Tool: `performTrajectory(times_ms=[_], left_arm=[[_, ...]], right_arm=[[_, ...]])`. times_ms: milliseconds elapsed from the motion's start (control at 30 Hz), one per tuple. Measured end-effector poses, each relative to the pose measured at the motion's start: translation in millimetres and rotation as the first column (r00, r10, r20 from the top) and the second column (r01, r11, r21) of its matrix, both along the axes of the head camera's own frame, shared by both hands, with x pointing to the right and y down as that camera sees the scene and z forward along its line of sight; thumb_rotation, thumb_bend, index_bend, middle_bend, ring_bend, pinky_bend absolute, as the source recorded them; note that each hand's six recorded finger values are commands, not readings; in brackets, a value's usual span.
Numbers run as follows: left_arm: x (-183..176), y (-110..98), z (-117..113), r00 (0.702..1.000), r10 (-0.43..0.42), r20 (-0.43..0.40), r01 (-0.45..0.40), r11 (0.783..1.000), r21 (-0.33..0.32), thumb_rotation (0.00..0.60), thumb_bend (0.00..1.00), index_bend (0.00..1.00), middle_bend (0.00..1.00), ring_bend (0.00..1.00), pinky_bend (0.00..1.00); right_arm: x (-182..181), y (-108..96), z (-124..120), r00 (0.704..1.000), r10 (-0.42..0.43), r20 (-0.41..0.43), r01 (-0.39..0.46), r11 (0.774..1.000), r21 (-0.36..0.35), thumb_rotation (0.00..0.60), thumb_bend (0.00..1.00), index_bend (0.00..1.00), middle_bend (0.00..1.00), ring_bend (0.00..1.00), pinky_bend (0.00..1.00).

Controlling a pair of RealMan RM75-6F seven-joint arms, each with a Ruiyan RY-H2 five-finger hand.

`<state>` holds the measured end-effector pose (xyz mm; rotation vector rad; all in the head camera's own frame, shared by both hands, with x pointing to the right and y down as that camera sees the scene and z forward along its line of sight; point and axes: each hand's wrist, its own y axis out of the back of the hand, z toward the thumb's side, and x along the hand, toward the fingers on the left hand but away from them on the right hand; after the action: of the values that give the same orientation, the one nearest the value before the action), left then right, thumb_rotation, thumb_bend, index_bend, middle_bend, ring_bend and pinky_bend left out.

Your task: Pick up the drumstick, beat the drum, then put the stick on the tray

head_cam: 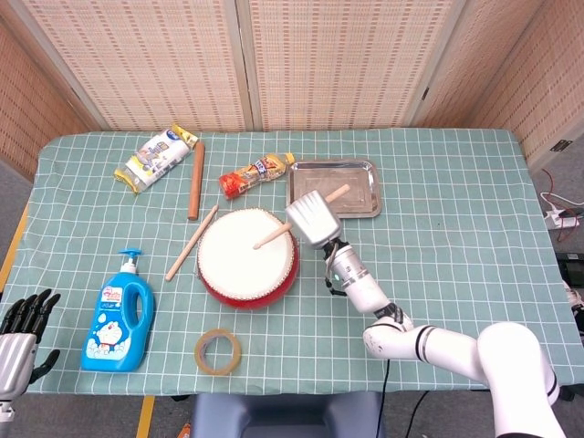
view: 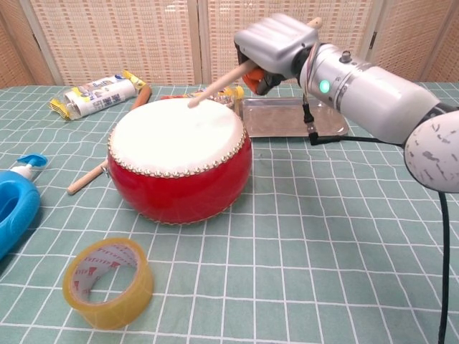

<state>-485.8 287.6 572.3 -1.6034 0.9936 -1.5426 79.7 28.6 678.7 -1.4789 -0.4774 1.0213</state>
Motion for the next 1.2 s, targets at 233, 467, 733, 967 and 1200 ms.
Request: performTrajectory(times_ms=[233,467,733,967,1200], left_arm=[[-1.1,0.3,0.0,1.0,-0.003,0.003,0.003,1.0,0.001,0.6,0.23,0.0,0.0,0.0,0.0],[1.0,-0.2,1.4,1.0,0.002,-0.002,-0.002,1.0,-0.003,0.6,0.23,0.0,0.0,0.0,0.0],[-0.7,-0.1,0.9,1.0,-0.002,0.006,0.002,1.0,-0.004,0.6,0.23,0.0,0.0,0.0,0.0],[0.8,-1.1,0.7,1.0,0.0,0.001,0.0,1.0,0.0,0.6,0.23,0.0,0.0,0.0,0.0],[1.9,-1.5,1.2,1.0,0.003,0.001,-0.003,1.0,-0.001,0.6,0.23,0.0,0.0,0.0,0.0]], right_arm=[[2.0,0.7,4.4,0.999,-0.015,-0.05,0.016,0.999,0.029,0.6,0.72,1.0,1.0,1.0,1.0],[-3.6,-5.4,-10.8,0.988,0.056,0.145,-0.056,0.998,-0.003,0.6,0.72,1.0,1.0,1.0,1.0],[4.4,5.3,18.0,0.999,-0.017,-0.038,0.017,1.0,0.004,0.6,0.73,1.0,1.0,1.0,1.0],[-2.3,-3.8,-2.8,0.991,0.043,0.123,-0.043,0.999,-0.002,0.6,0.73,1.0,1.0,1.0,1.0],[-0.9,-5.6,-3.6,0.986,0.06,0.157,-0.058,0.998,-0.017,0.6,0.73,1.0,1.0,1.0,1.0]])
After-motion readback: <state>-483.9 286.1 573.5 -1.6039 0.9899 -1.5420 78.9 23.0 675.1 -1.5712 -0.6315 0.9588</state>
